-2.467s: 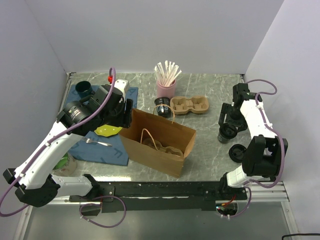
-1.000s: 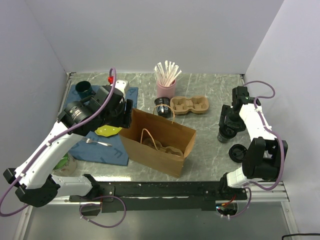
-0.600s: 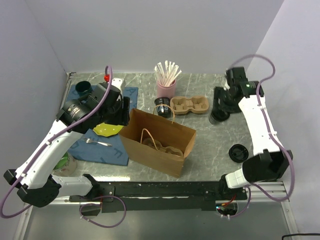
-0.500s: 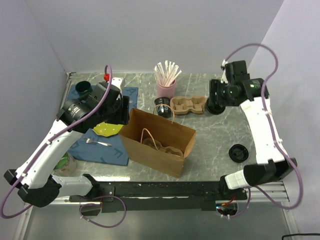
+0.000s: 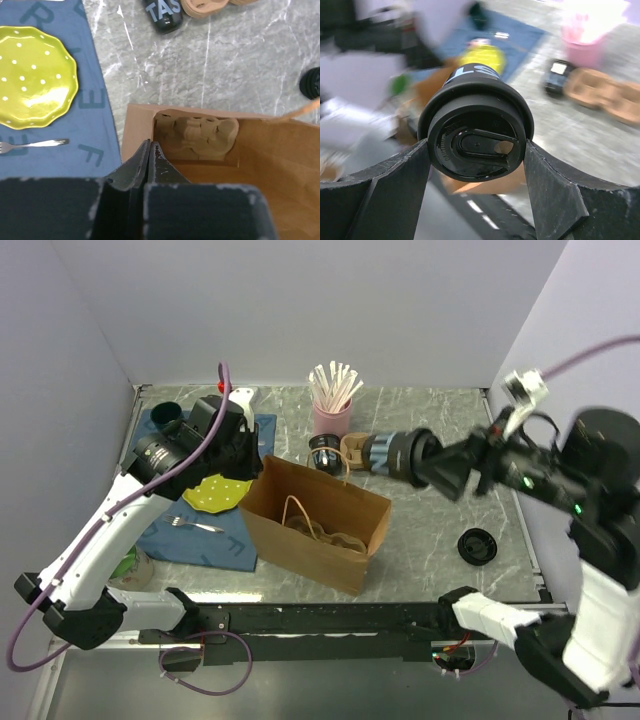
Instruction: Pack the takeout coffee
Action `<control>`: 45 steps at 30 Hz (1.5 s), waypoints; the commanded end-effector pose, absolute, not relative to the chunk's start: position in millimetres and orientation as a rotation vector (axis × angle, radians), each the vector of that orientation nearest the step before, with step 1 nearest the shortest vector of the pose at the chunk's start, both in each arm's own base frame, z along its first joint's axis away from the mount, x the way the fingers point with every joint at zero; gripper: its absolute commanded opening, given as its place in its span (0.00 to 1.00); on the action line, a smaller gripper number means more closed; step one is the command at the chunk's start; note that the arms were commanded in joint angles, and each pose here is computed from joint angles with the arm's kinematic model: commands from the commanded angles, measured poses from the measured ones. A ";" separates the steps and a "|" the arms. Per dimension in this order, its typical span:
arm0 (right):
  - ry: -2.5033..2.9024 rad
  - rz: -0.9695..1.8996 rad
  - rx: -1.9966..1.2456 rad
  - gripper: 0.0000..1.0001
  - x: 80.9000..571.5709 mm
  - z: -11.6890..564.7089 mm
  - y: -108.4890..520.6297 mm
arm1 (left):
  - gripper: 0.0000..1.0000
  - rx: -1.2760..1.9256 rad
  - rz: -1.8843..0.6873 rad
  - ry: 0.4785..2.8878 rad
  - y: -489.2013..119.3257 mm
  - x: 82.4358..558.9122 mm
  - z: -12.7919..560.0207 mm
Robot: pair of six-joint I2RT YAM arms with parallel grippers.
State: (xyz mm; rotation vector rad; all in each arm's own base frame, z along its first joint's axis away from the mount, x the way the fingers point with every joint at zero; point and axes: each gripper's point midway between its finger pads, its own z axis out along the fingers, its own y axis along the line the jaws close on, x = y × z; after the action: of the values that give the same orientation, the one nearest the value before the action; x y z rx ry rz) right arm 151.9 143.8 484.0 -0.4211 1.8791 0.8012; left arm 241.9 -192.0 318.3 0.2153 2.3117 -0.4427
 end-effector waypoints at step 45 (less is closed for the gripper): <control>2.288 0.345 -0.993 0.46 132.7 346.9 207.1 | 0.21 0.297 -0.542 2.237 -210.0 247.0 331.0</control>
State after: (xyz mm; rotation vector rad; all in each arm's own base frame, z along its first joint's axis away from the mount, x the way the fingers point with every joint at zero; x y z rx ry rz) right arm 142.8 240.8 361.8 -0.9587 2.1798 0.5162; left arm 237.0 -192.5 325.9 0.2117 2.2863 -0.4861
